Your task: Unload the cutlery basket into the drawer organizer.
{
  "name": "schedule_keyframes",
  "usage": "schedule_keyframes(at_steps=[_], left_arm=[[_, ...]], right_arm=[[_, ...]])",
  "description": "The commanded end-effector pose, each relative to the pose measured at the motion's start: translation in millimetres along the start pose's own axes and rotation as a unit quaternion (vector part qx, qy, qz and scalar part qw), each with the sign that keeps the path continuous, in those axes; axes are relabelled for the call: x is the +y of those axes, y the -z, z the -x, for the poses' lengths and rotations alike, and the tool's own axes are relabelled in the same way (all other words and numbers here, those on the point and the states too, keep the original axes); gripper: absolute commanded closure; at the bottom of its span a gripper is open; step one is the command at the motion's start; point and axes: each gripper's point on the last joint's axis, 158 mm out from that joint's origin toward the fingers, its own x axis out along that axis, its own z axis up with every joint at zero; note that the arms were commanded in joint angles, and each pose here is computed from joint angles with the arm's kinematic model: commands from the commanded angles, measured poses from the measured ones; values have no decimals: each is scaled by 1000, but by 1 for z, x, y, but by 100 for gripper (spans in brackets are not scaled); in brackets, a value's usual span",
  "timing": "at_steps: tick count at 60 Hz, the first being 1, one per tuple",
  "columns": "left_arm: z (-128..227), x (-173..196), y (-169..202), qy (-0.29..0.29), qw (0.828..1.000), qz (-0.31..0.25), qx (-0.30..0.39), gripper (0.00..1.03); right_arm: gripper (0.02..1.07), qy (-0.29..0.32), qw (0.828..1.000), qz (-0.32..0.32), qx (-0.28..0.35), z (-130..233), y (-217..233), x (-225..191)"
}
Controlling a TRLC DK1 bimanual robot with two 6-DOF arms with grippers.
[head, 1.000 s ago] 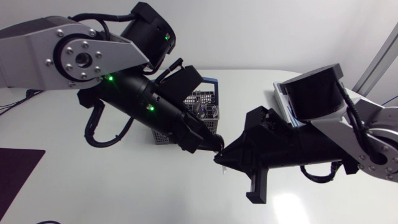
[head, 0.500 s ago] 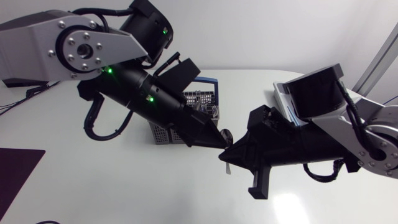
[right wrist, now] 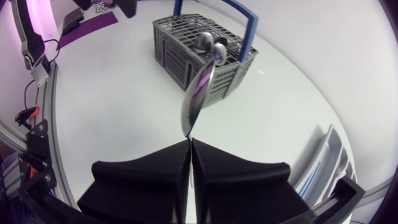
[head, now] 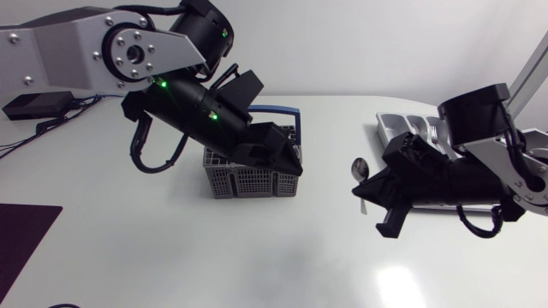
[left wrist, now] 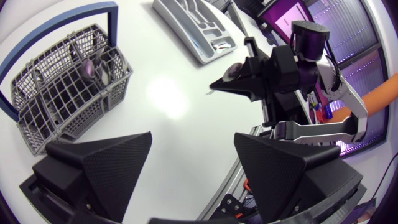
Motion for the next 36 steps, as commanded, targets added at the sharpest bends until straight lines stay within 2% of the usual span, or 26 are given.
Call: schedule_keyframes(at_steps=[1, 19, 36], left_arm=[[-2, 11, 0, -15, 1000, 23, 7, 10], [11, 59, 9, -105, 993, 47, 14, 10], [29, 91, 18, -160, 985, 62, 11, 8]], right_arm=[[102, 18, 1000, 8, 21, 2, 21, -13], [102, 99, 993, 16, 56, 21, 67, -75], [102, 148, 985, 23, 81, 40, 106, -117]])
